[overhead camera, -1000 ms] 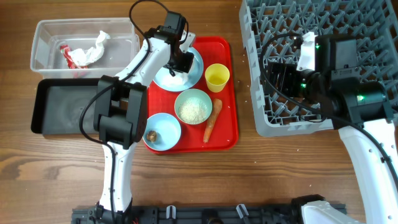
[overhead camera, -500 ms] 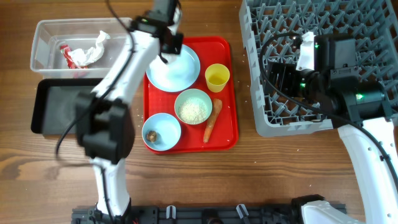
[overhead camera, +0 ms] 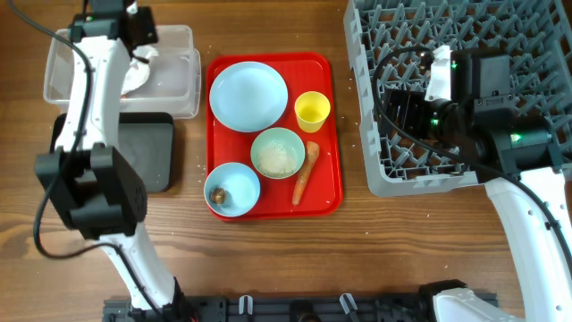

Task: Sort waste into correct bins and load items into the dishwasher rack
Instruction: 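Grasp remaining tissue on the blue plate with the left gripper, drop in bin, then grasp the blue bowl with food scrap using the left gripper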

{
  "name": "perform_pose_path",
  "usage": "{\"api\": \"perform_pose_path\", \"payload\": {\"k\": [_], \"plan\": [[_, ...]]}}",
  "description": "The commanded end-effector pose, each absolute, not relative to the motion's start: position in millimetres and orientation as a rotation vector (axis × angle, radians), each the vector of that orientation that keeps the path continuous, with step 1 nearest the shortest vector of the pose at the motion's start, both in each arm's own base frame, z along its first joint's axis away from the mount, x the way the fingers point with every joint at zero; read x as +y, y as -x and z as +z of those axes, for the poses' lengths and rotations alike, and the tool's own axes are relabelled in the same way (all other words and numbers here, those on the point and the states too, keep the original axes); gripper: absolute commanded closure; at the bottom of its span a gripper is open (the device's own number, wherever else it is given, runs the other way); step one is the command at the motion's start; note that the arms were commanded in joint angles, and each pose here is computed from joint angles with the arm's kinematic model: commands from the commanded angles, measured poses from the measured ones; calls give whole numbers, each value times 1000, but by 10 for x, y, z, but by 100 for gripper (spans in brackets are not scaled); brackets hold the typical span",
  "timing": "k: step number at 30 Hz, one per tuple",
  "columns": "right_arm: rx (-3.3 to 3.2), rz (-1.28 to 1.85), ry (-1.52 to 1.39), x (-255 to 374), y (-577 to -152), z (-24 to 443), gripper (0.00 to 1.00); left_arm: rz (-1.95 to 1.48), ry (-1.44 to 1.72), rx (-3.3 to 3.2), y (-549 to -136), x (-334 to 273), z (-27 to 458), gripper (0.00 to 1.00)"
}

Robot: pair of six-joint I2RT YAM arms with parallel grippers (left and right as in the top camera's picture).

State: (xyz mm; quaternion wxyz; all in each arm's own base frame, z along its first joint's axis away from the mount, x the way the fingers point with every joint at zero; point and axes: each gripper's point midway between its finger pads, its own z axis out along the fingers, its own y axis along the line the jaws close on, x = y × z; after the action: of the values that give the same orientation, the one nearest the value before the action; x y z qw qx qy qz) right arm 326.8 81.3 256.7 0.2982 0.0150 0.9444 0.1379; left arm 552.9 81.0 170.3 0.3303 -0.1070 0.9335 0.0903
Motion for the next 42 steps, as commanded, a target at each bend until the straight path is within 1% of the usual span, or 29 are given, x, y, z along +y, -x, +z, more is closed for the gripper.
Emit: {"api": "perform_pose_path", "payload": {"k": [1, 3, 4, 6, 7, 10, 11, 12, 13, 14, 15, 16, 18, 20, 21, 23, 24, 25, 31, 34, 40, 42], "plan": [[2494, 357, -37, 801, -3312, 2620, 0, 226, 293, 2522, -5545, 865, 1267, 25], [2494, 357, -37, 801, -3313, 2620, 1, 225, 292, 2527, -5533, 855, 1269, 17], [2493, 357, -37, 801, -3313, 2621, 0, 223, 289, 2516, -5531, 844, 1330, 16], [2493, 357, -36, 801, -3313, 2621, 0, 218, 281, 2483, -5522, 804, 1521, 10], [2493, 356, -37, 801, -3314, 2621, 0, 214, 276, 2462, -5504, 779, 1655, 9], [2491, 356, -36, 801, -3318, 2624, 0, 148, 234, 2434, -5358, 593, 2041, 12], [2490, 356, -36, 802, -3320, 2626, 0, 111, 212, 2442, -5277, 495, 2134, 14], [2490, 356, -35, 802, -3321, 2626, 1, 74, 187, 2459, -5170, 383, 2216, 22], [2490, 356, -35, 802, -3321, 2626, 0, 38, 161, 2481, -5055, 268, 2282, 24], [2490, 356, -35, 801, -3319, 2625, 0, -3, 128, 2515, -4904, 120, 2334, 24], [2492, 356, -36, 801, -3317, 2623, 0, -46, 104, 2566, -4693, -58, 2376, 19], [2494, 356, -36, 800, -3313, 2620, 0, -68, 125, 2615, -4519, -170, 2378, 16], [2491, 356, -36, 801, -3319, 2625, 0, -95, 134, 2777, -4068, -491, 2274, 14], [2491, 353, -28, 801, -3320, 2622, 0, -90, 110, 2914, -3732, -765, 2107, 15], [2492, 351, -22, 801, -3321, 2618, 0, -86, 105, 2947, -3649, -855, 2040, 17], [2498, 350, -21, 803, -3327, 2601, 0, -53, 74, 3049, -3380, -1113, 1785, 17], [2500, 350, -22, 803, -3329, 2595, 0, -40, 58, 3082, -3284, -1188, 1697, 19], [2504, 349, -22, 803, -3331, 2584, 1, -18, 54, 3121, -3162, -1275, 1584, 24], [2507, 340, 3, 803, -3327, 2575, 0, 29, -257, 3161, -2625, -1853, 1055, 22], [2512, 339, 3, 801, -3317, 2567, 0, 30, -265, 3174, -2492, -1930, 806, 23], [2523, 338, 2, 798, -3296, 2551, 0, 66, -242, 3179, -2446, -1812, 505, 29], [2524, 338, 1, 797, -3295, 2550, 0, 90, -242, 3174, -2426, -1764, 406, 37]]}}
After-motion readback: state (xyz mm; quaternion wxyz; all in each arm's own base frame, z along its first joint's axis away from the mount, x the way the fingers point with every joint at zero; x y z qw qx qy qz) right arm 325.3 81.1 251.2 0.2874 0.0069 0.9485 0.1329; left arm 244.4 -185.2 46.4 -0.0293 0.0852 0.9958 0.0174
